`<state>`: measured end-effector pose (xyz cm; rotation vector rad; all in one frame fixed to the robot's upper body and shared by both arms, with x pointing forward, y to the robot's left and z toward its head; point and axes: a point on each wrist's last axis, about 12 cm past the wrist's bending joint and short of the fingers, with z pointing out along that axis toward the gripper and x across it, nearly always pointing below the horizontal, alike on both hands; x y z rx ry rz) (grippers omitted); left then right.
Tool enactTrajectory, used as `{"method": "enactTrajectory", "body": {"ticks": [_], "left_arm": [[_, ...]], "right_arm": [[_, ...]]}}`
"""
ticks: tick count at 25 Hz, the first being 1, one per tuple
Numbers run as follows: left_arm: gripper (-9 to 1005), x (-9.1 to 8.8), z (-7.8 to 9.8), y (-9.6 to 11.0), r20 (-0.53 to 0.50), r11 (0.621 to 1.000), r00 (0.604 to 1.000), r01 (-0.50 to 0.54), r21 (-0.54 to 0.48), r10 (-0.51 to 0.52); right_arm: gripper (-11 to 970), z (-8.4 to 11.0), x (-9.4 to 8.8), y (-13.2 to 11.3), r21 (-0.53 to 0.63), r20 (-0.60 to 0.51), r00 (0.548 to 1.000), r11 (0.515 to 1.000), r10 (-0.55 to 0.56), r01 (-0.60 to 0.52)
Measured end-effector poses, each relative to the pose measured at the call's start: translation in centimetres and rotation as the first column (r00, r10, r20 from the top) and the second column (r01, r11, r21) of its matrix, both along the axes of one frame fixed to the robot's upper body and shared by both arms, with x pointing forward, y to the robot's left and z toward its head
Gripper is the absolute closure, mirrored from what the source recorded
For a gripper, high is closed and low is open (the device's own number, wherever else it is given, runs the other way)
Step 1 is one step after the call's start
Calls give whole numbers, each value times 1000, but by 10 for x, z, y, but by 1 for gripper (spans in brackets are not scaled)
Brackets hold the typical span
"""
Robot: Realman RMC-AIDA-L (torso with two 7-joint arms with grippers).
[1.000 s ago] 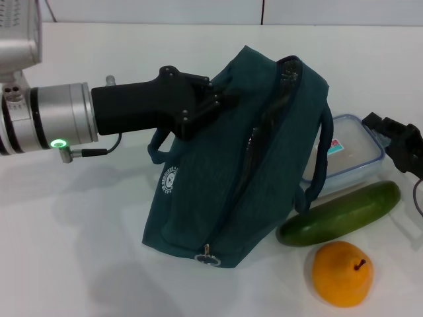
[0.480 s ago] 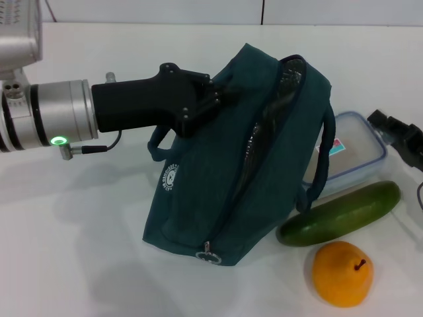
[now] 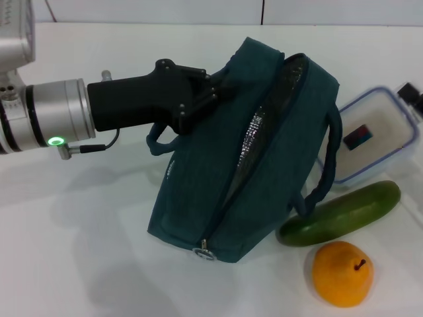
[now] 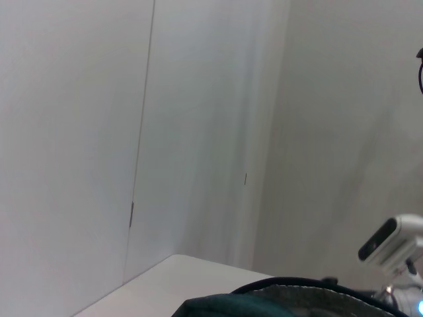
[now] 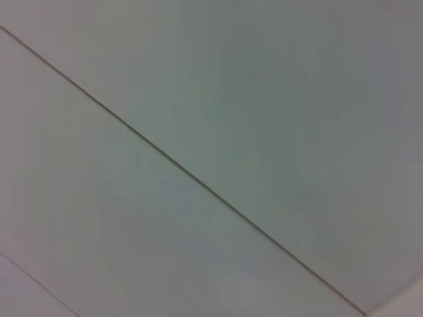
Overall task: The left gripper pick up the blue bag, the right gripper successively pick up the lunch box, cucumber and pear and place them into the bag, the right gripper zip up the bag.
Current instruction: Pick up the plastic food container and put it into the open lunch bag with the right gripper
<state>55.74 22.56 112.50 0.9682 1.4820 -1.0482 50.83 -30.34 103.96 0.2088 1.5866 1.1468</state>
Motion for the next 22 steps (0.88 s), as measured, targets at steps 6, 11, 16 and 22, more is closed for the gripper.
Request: {"method": "enactTrajectory", "body": {"ticks": [6, 11, 16, 22], "left_arm": [[946, -2, -4, 0, 16, 1000, 1000, -1, -3, 1], [946, -5, -5, 1, 36, 1000, 999, 3, -3, -2], [945, -4, -3, 1, 38, 1000, 999, 12, 3, -12], [945, -3, -1, -2, 43, 999, 999, 28, 15, -29]], "right_arm": [[863, 12, -4, -4, 10, 106, 994, 1000, 8, -9], [862, 32, -9, -15, 72, 243, 970, 997, -14, -4], [862, 49, -6, -16, 115, 326, 946, 992, 7, -47], [863, 77, 16, -4, 164, 399, 913, 972, 89, -167]]}}
